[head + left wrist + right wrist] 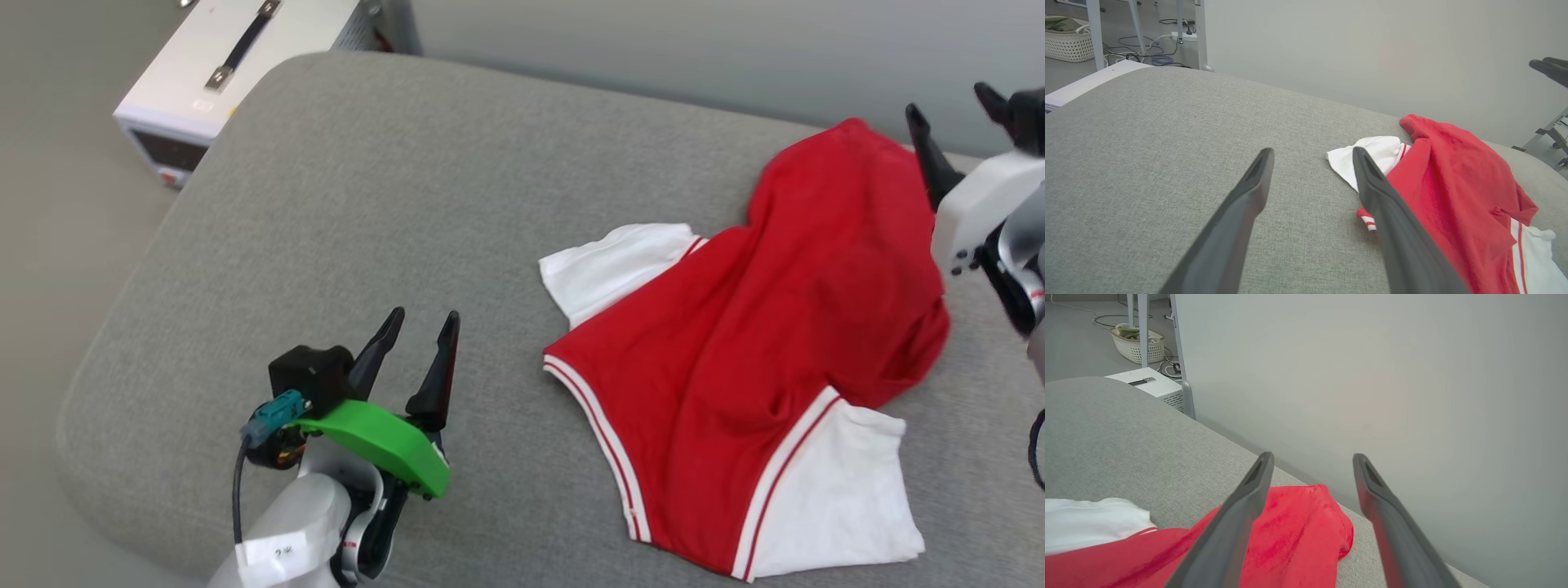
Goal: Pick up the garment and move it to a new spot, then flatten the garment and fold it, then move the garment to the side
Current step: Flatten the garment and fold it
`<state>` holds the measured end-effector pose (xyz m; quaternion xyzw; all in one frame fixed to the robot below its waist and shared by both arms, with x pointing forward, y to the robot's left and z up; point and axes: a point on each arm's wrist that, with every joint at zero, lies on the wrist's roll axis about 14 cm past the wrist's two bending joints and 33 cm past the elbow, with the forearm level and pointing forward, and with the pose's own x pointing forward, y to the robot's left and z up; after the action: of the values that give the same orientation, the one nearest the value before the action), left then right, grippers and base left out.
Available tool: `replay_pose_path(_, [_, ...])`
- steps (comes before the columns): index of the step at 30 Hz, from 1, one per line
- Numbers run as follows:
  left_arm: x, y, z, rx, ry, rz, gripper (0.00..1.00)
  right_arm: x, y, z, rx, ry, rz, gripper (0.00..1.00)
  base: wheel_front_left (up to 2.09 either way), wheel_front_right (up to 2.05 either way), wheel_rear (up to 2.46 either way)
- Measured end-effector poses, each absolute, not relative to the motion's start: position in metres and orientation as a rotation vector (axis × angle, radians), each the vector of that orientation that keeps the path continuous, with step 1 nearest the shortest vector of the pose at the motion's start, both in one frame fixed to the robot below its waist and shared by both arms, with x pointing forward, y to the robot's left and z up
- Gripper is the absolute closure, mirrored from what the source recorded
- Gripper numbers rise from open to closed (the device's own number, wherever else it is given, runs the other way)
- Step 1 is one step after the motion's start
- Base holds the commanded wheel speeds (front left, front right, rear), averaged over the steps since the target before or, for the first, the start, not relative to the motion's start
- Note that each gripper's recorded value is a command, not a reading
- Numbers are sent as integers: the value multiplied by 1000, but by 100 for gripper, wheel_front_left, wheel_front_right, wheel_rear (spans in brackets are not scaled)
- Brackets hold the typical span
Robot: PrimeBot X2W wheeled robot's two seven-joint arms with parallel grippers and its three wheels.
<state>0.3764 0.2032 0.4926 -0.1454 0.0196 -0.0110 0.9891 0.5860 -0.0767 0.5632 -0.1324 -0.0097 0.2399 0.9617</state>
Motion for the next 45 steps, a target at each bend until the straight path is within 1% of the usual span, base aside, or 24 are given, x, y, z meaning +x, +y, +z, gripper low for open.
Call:
replay_pose_path(7, [371,189,504,-294,7,-71,0,537,-121,579,-143,-103,406,0,0,0,0])
replay_pose_path(12, [366,176,509,-301,-6,-108,0,490,-149,575,-98,-148,346,0,0,0,0])
replay_pose_path(19, [362,167,520,-302,-47,-137,0,422,-167,564,-2,-196,250,0,0,0,0])
replay_pose_path(23, [356,164,523,-305,-67,-142,0,392,-178,560,41,-211,172,0,0,0,0])
replay_pose_path(26, [349,160,513,-316,-43,-145,0,375,-181,554,62,-204,130,0,0,0,0])
replay_pose_path(30, [342,156,502,-331,-16,-143,0,356,-182,542,88,-166,94,0,0,0,0])
replay_pose_path(33, [341,155,497,-329,-4,-147,0,349,-183,537,85,-147,83,0,0,0,0])
replay_pose_path(41, [350,148,490,-311,31,-194,0,345,-186,537,81,-127,72,0,0,0,0])
replay_pose_path(45, [369,139,496,-263,75,-268,0,344,-188,535,76,-108,64,0,0,0,0])
